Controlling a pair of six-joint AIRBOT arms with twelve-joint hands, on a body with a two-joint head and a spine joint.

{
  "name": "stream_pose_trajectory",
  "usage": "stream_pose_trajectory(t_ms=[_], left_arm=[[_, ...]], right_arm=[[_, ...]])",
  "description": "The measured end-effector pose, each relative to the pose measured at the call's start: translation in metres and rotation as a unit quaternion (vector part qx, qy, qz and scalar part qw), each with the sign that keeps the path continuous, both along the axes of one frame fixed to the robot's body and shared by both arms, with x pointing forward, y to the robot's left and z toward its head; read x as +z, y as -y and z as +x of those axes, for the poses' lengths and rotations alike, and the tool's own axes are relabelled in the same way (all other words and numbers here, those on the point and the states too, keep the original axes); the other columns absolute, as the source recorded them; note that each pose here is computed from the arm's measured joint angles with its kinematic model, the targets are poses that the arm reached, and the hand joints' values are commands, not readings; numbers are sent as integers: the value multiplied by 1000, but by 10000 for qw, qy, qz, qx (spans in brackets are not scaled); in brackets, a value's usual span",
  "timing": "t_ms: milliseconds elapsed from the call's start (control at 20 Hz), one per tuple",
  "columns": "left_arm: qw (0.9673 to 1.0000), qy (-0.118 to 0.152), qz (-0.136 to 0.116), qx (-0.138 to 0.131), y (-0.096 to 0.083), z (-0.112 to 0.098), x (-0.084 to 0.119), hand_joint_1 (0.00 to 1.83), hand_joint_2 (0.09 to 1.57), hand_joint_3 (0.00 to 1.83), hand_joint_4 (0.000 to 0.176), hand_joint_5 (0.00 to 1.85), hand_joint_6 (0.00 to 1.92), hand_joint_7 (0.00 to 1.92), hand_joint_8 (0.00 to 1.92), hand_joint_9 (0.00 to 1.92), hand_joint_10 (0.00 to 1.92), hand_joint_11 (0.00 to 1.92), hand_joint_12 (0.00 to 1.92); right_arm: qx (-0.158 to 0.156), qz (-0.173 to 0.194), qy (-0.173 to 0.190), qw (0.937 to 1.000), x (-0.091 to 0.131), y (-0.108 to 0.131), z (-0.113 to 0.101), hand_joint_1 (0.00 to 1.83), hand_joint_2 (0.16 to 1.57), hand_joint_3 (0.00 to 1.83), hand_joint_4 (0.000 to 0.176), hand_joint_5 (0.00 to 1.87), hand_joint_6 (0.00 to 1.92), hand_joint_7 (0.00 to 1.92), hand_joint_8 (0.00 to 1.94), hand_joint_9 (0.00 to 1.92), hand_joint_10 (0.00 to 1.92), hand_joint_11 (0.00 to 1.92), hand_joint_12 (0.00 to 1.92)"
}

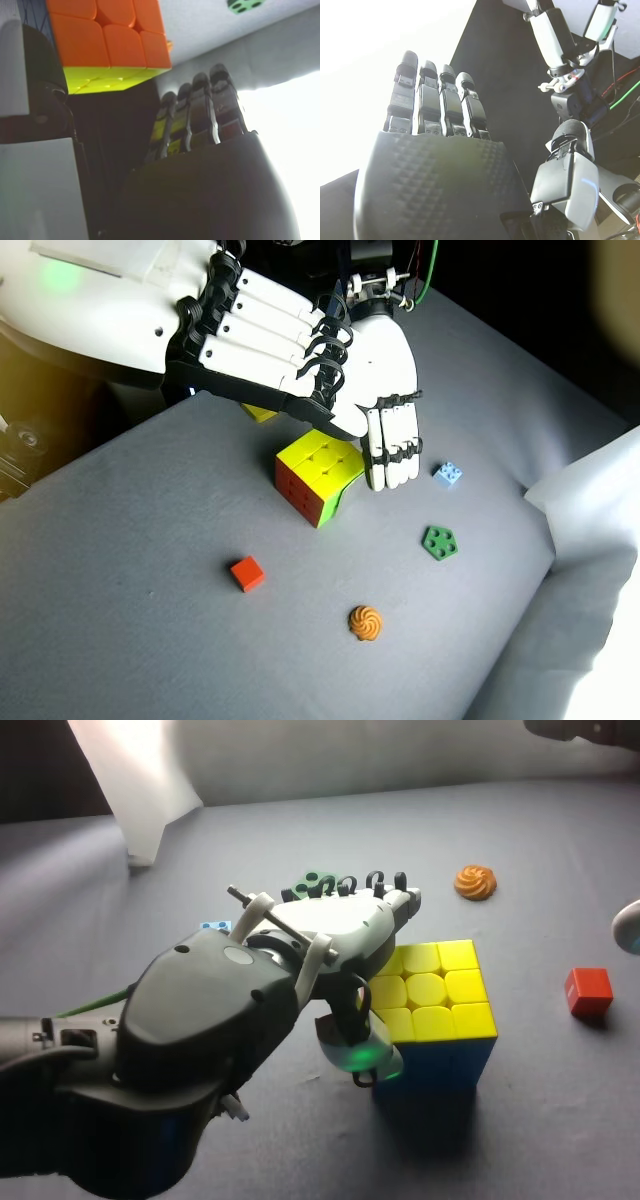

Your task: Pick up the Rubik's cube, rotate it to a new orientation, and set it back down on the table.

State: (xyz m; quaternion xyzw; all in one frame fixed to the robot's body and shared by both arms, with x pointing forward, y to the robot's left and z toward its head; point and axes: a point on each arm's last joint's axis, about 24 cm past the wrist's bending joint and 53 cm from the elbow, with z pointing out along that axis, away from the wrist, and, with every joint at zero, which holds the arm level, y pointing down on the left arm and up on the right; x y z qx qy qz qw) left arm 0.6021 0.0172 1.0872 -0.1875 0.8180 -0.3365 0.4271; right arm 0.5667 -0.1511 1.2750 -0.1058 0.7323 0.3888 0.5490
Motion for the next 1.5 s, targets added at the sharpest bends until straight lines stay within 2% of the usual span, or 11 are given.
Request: stream_pose_trajectory(t_ms=[50,200,250,450,550,900,1100,1150,1350,1450,1500], left_arm=[[10000,-46,4,30,0,1,-2,1232,877,0,0,0,0,0,0,0,0,42,22],[9999,-113,104,36,0,2,-8,1257,866,0,0,0,0,0,0,0,0,56,41],[9998,-125,127,41,0,3,-9,1243,845,1,0,0,0,0,0,7,6,10,268],[9996,-198,199,85,-1,6,-15,1348,833,0,0,0,0,0,0,0,0,0,338],[9994,-254,201,107,0,7,-19,1284,859,8,0,0,0,0,0,0,0,0,283],[9987,-472,124,111,12,3,-28,1330,871,5,0,0,0,0,0,0,0,0,113],[9986,-520,76,112,18,4,-29,1303,889,6,0,0,0,0,0,0,0,0,164],[9984,-542,74,137,18,5,-30,1310,904,9,0,0,0,0,0,0,0,0,117],[9981,-589,64,181,19,7,-34,1327,895,0,0,0,0,4,1,0,0,0,285],[9979,-614,55,209,18,9,-35,1343,905,3,0,0,0,0,0,0,0,0,213],[9979,-616,57,212,18,9,-35,1340,911,4,0,0,0,0,0,0,0,0,190]], right_arm=[[4,1,0,10000,0,0,0,45,889,4,0,67,3,56,5,44,2,0,266],[23,1,6,10000,0,-1,-1,60,878,0,0,107,7,99,8,85,9,0,372],[24,-1,30,10000,1,-1,-1,92,855,0,0,118,10,104,9,87,8,0,370],[44,13,42,10000,3,-2,-1,214,777,0,0,55,0,59,2,55,2,0,279],[48,13,45,10000,3,-1,-1,170,786,0,0,70,2,80,4,77,6,0,375],[68,11,50,10000,3,-2,-2,0,948,13,0,94,4,91,5,76,7,0,348],[74,10,52,10000,3,-2,-2,0,968,5,0,84,9,82,11,67,12,0,128],[66,8,53,10000,3,-1,-2,0,970,0,0,92,1,98,1,85,1,0,292],[68,12,76,9999,4,-1,-2,0,960,0,0,59,3,54,3,39,2,0,209],[68,1,81,9999,4,-1,-2,0,969,0,0,33,4,32,4,14,5,0,139],[65,4,79,9999,4,-1,-2,0,969,0,0,66,4,71,4,55,3,0,233]])
